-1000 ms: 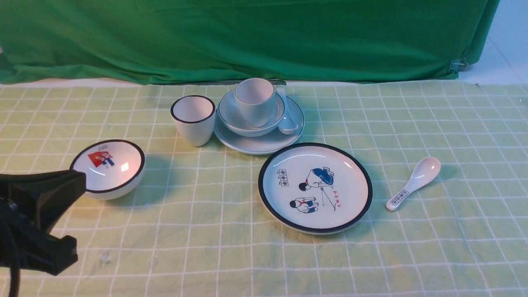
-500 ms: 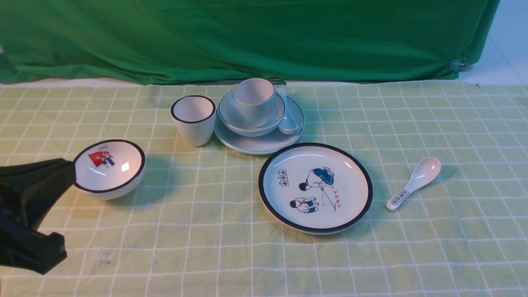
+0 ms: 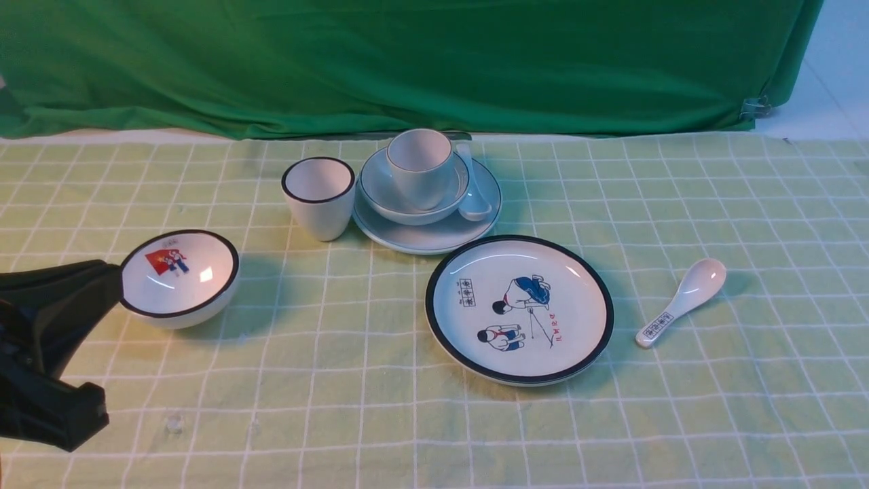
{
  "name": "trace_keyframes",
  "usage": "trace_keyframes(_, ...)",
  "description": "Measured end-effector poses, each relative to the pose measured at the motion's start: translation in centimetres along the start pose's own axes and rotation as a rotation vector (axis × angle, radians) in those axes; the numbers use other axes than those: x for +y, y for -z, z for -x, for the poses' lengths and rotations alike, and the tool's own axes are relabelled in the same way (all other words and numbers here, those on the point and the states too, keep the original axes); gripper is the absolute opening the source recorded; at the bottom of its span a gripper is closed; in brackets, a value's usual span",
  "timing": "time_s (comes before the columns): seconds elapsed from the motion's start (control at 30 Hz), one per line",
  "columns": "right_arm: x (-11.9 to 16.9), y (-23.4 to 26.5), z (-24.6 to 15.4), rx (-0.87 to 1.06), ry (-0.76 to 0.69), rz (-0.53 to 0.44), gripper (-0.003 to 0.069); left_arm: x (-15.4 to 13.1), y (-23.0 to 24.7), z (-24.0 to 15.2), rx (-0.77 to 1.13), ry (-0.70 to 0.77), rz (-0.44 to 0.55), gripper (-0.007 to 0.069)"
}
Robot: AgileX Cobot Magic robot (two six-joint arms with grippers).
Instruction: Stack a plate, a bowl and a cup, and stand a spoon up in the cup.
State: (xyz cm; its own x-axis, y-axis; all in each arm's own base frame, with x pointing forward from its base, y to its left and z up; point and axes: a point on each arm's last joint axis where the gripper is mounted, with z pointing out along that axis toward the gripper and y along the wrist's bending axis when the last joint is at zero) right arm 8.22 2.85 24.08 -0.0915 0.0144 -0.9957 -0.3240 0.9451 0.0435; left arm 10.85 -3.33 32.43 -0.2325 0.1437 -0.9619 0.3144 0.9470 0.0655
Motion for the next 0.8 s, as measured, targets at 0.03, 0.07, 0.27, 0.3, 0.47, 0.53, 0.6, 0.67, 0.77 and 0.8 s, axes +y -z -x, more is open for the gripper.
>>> trace_keyframes(0.03, 0.0, 0.0, -0.5, 0.012, -0.084, -0.002, 0.0046, 0.0, 0.0, 0.0, 0.000, 0.000, 0.000, 0.0015)
trace_keyframes(0.07, 0.0, 0.0, -0.8, 0.016, -0.140, -0.003, 0.0048, 0.0, 0.0, 0.0, 0.000, 0.000, 0.000, 0.0015)
trace_keyframes(0.27, -0.1, -0.1, -1.1, 0.004, -0.485, -0.008, 0.0060, 0.0, 0.0, 0.0, 0.000, 0.000, 0.000, 0.0015)
trace_keyframes(0.3, -0.1, -0.1, -1.1, 0.002, -0.500, -0.008, 0.0063, 0.0, 0.0, 0.0, 0.000, 0.000, 0.000, 0.0015)
trace_keyframes(0.47, -0.1, 0.0, -1.3, -0.004, -0.512, -0.009, 0.0076, 0.0, 0.0, 0.0, 0.000, 0.000, 0.000, 0.0015)
trace_keyframes(0.53, -0.2, 0.2, -1.9, -0.018, -0.465, -0.011, 0.0078, 0.0, 0.0, 0.0, 0.000, -0.002, 0.000, 0.0015)
trace_keyframes(0.6, -0.3, 0.5, -2.6, -0.061, -0.421, -0.012, 0.0078, 0.0, 0.0, 0.0, 0.000, -0.002, 0.000, 0.0015)
trace_keyframes(0.67, -0.5, 0.9, -2.7, -0.128, -0.391, -0.019, 0.0078, 0.0, 0.0, 0.0, 0.000, -0.002, 0.000, 0.0015)
trace_keyframes(0.77, -0.8, 1.6, -2.2, -0.231, -0.377, -0.045, 0.0079, 0.0, 0.0, 0.0, 0.000, -0.002, 0.000, 0.0015)
trace_keyframes(0.8, -1.0, 1.9, -2.0, -0.260, -0.374, -0.061, 0.0079, 0.0, 0.0, 0.0, 0.000, -0.002, 0.000, 0.0015)
